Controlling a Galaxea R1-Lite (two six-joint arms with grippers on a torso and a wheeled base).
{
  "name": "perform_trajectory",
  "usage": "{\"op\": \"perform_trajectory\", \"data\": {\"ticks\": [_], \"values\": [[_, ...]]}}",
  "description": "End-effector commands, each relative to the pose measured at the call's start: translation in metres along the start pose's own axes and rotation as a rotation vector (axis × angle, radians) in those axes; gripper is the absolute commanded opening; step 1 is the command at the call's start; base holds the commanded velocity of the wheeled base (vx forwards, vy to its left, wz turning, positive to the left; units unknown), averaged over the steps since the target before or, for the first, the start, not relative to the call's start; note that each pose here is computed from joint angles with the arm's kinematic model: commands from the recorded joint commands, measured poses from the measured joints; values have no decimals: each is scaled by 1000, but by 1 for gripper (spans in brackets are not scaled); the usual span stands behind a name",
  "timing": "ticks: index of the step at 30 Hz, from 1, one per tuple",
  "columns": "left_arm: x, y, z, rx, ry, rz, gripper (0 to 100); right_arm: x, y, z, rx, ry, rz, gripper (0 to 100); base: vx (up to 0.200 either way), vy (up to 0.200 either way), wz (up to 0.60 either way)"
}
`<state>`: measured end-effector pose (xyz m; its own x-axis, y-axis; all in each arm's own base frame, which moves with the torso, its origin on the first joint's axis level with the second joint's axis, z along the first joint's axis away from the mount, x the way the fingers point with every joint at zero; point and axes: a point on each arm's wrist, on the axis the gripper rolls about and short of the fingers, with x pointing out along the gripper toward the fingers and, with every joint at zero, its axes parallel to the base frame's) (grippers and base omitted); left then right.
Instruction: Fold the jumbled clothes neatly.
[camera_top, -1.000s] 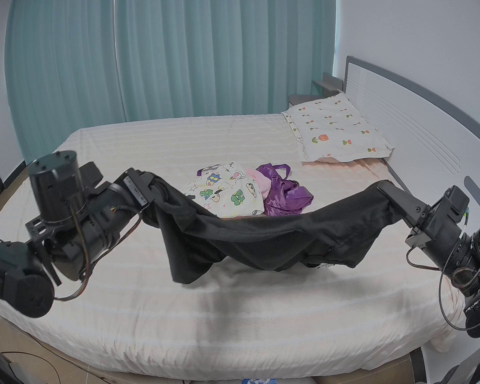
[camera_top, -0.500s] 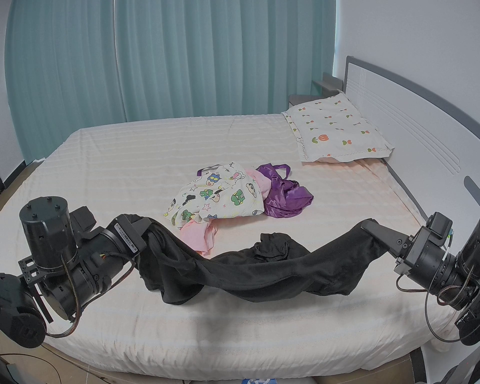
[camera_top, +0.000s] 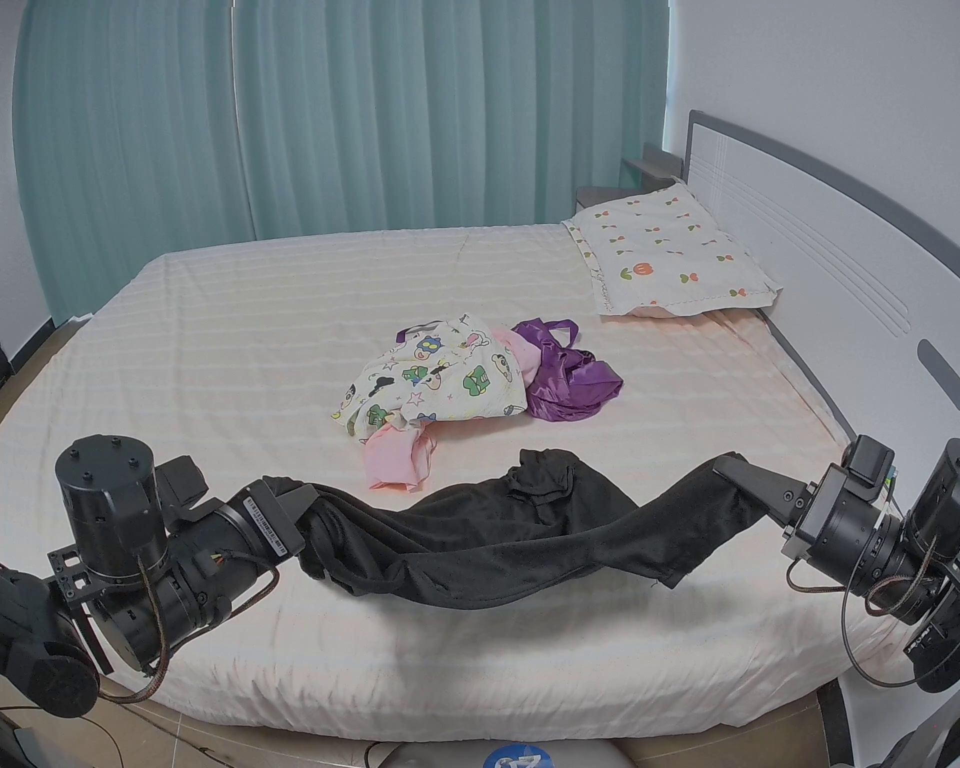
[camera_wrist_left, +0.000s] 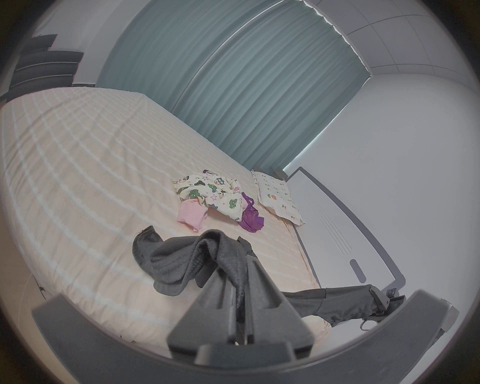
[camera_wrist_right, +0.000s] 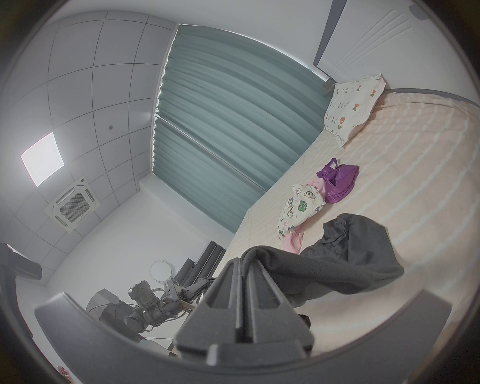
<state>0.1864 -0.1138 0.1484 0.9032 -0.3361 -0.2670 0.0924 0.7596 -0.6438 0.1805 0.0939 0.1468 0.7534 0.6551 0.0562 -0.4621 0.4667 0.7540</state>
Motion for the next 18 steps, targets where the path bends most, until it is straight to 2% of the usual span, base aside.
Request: {"op": "perform_trajectory", "data": {"ticks": [1,8,18], "values": [[1,0,0,1,2,2,0,1,-1,-1,2,3,-5,0,0,0,0],[2,0,0,2,1,4,0,1,-1,0,1,3,-4,0,0,0,0],[3,1,3,-3,-6,5,0,4,1,3,-7,-10,9,0,0,200,0]]}}
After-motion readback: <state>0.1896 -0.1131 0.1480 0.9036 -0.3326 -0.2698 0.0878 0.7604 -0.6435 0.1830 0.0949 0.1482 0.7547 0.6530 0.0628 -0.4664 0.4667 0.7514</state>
